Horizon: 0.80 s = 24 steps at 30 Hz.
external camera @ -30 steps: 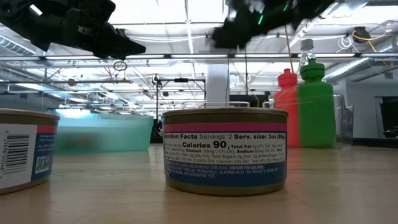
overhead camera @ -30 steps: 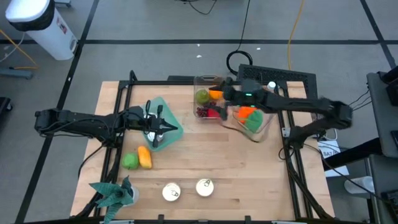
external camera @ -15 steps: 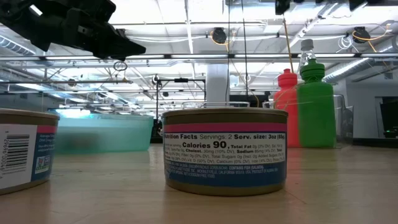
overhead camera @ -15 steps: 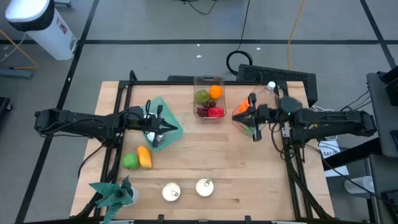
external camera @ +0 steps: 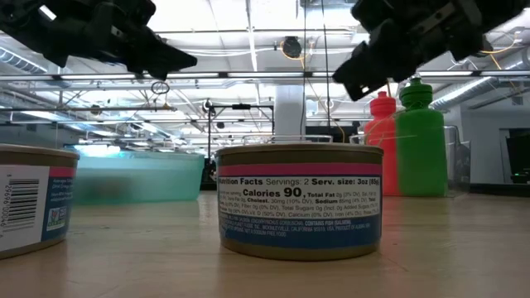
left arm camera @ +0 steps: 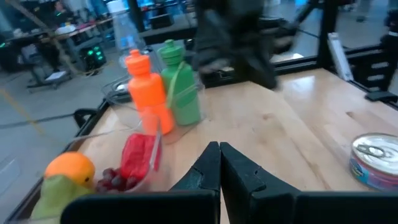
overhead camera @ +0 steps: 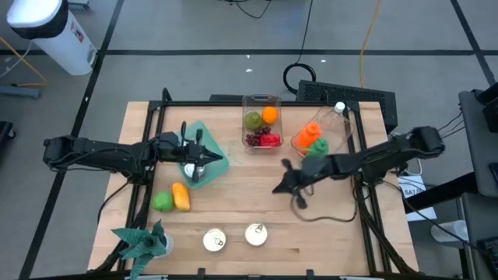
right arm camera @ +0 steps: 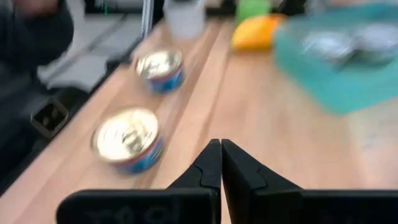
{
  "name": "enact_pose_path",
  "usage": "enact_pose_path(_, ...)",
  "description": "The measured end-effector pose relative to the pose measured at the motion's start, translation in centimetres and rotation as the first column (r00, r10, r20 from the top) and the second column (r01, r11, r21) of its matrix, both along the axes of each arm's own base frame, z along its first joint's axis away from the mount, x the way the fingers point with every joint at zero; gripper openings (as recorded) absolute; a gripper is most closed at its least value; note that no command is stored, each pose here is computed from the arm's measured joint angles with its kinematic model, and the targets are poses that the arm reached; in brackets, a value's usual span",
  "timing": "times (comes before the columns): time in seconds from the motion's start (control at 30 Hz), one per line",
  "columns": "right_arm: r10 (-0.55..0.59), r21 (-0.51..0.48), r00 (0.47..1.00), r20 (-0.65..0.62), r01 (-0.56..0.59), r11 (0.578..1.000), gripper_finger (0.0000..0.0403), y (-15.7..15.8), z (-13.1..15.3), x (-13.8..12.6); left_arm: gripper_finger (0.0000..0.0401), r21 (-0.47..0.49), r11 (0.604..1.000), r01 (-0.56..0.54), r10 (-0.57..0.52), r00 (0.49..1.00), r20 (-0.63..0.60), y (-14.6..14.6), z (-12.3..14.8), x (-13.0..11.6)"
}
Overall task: Pick & Place Food Item
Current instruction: Put the right blue pink tuna can into the green bin
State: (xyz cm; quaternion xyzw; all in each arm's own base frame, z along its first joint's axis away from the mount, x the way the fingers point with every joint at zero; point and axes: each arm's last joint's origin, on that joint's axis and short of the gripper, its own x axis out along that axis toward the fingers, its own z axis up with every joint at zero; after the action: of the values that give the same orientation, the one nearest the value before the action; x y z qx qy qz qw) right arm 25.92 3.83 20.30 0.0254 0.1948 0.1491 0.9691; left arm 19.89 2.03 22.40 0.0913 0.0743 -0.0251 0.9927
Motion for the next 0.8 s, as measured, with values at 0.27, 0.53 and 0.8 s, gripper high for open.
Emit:
enact_pose_path(0.27,0.075,-0.024,0.968,-0.238,-0.084,0.996,0.0001,2.9,-0.1,5.3,0.0003,-0.081,0.990,-0.112,0.112,0.994,-0.005,1.2,0.0,-0.1)
enact_pose_path(0.53,0.335,0.152,0.899,-0.282,-0.304,0.941,0.0000,4.9,0.0,9.6,0.0003,-0.103,0.982,-0.161,0.159,0.987,-0.029,2.0,-0.2,-0.3)
enact_pose_path(0.8,0.452,0.183,0.838,-0.306,-0.414,0.891,0.0000,5.8,-1.0,11.8,0.0003,-0.104,0.980,-0.170,0.168,0.985,-0.022,2.2,-0.2,-0.4)
